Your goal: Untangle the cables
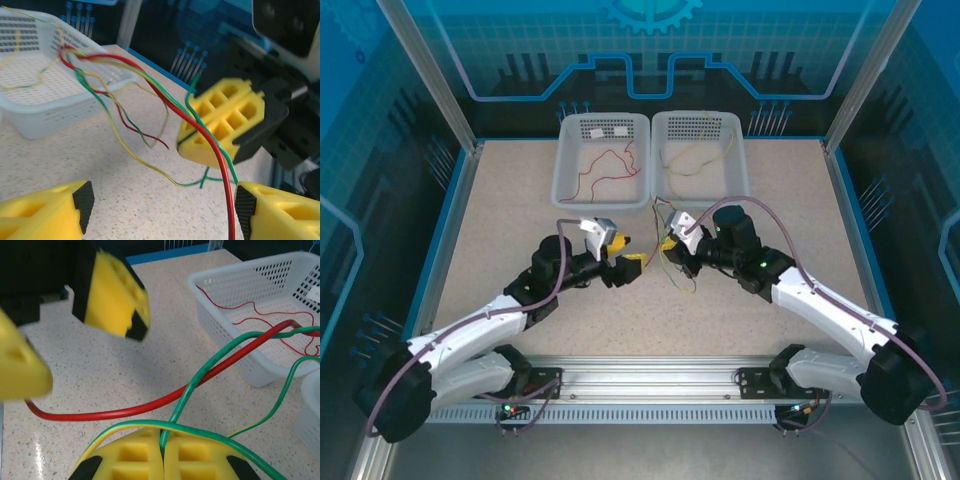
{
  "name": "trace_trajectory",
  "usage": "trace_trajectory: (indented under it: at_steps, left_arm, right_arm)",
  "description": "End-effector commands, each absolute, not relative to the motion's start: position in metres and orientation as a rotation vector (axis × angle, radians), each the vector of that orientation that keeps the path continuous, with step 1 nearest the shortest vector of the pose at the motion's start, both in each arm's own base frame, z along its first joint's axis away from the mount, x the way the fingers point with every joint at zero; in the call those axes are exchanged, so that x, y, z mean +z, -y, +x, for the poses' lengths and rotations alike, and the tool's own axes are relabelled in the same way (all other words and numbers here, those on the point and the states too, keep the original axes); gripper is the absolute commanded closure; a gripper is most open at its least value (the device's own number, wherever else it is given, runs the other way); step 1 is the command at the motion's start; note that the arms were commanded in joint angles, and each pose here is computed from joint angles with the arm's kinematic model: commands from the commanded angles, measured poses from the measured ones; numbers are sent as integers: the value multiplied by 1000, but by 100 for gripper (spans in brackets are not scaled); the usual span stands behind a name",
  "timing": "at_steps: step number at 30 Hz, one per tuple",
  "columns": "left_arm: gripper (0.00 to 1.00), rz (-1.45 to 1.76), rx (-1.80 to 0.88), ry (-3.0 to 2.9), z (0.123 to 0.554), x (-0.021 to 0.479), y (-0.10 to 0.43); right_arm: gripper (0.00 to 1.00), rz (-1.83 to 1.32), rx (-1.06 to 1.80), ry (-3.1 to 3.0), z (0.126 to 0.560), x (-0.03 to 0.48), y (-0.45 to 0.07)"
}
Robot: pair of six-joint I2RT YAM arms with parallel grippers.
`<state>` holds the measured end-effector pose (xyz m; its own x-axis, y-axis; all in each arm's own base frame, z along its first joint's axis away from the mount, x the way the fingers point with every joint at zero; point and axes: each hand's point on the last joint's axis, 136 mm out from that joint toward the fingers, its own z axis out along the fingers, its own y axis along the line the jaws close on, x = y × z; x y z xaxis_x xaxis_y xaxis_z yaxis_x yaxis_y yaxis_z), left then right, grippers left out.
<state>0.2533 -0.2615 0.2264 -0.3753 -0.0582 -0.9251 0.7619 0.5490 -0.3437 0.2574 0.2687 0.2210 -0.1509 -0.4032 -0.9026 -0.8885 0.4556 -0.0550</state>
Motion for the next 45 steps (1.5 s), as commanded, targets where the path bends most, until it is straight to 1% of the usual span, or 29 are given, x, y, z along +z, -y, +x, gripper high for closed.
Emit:
trace_trajectory:
  at_steps: [1,6,7,10,15,18,20,21,25,33,36,40,45]
  left_arm:
    - [23,733,-1038,-1626,240,249,284]
    - [23,789,-1045,-1633,242,247,301]
    - [26,794,-1041,-1634,243,247,302]
    - [48,761,-972,-1667,255,238,299]
    - [75,701,-867,-1695,272,232,291]
    - [100,545,-750,-1724,292,233,272]
    - [100,383,-654,-1740,308,235,250]
    - [100,352,-631,-1731,310,238,244]
    - [100,413,-664,-1680,301,245,248]
    - [100,361,-634,-1641,297,248,233]
    - [100,379,-630,-1619,293,251,231]
    - [100,238,-506,-1636,303,249,201]
    - [100,41,-426,-1665,313,238,158]
  right_arm:
    - [100,-1085,678,-1708,257,233,-269]
    - [100,-1084,689,-1700,258,236,-271]
    - [100,-1082,690,-1697,257,237,-271]
    - [100,-1084,695,-1690,256,239,-272]
    - [100,-1126,738,-1672,247,238,-275]
    - [100,-1124,724,-1681,248,234,-273]
    - [100,-1114,708,-1688,250,233,-271]
    - [100,-1105,698,-1693,251,232,-270]
    - [100,-1088,676,-1702,255,232,-267]
    - [100,-957,538,-1762,280,231,-247]
    - [100,-932,521,-1771,283,231,-243]
    - [100,-841,433,-1807,295,229,-226]
    - [100,-744,355,-1788,300,237,-208]
